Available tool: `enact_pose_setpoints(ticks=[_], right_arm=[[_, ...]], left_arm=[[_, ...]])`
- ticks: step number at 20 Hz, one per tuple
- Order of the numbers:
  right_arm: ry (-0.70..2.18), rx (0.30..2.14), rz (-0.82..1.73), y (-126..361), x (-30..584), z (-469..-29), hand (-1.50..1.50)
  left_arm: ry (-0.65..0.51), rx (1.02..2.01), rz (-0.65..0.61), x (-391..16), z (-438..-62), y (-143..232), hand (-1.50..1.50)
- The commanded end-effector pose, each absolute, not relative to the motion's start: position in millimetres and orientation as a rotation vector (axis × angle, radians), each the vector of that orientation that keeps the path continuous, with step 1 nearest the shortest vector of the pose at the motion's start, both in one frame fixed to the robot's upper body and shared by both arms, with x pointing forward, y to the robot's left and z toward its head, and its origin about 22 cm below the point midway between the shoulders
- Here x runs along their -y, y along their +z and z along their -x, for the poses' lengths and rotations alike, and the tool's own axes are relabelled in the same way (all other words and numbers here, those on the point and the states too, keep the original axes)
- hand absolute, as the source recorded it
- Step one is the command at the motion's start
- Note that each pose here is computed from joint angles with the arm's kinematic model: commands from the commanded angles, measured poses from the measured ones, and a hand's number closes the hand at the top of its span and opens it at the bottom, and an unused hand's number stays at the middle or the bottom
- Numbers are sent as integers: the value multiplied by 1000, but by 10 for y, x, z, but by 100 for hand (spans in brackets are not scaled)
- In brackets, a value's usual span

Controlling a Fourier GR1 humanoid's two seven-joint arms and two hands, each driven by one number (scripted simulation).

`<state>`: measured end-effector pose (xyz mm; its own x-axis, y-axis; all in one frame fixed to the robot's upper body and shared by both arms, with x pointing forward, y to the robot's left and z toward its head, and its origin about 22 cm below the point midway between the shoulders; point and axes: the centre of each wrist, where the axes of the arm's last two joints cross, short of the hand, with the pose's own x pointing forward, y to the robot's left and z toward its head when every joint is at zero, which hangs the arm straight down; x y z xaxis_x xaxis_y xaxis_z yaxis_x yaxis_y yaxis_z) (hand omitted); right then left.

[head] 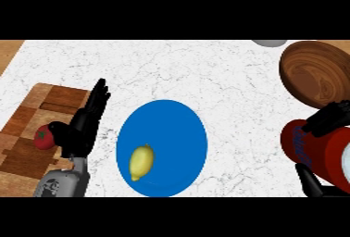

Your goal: Pick the can from the plate and place it in the bowl

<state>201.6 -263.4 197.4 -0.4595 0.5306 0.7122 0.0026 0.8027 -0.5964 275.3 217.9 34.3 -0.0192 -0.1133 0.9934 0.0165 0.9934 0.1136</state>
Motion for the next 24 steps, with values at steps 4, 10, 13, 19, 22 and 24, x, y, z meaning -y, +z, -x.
enact_pose_setpoints(ticks=[4,10,13,19,22,24], right_arm=[[555,1935,541,2632,2826,-2346,150],[533,1866,627,2907,2801,-2467,150],[508,1852,591,2836,3051,-2737,150],[665,1716,919,2602,3059,-3178,150],[690,1667,989,2532,3393,-3318,150],[694,1663,1038,2393,3422,-3515,150]], left_arm=[[-148,1598,-61,-2172,-2729,115,0],[-114,1594,-56,-2156,-2757,325,0],[-121,1593,-66,-1948,-2714,287,0],[-134,1605,-51,-2005,-2855,325,0],[-139,1596,-58,-2006,-2891,341,0],[-131,1609,-36,-2182,-2760,210,0]])
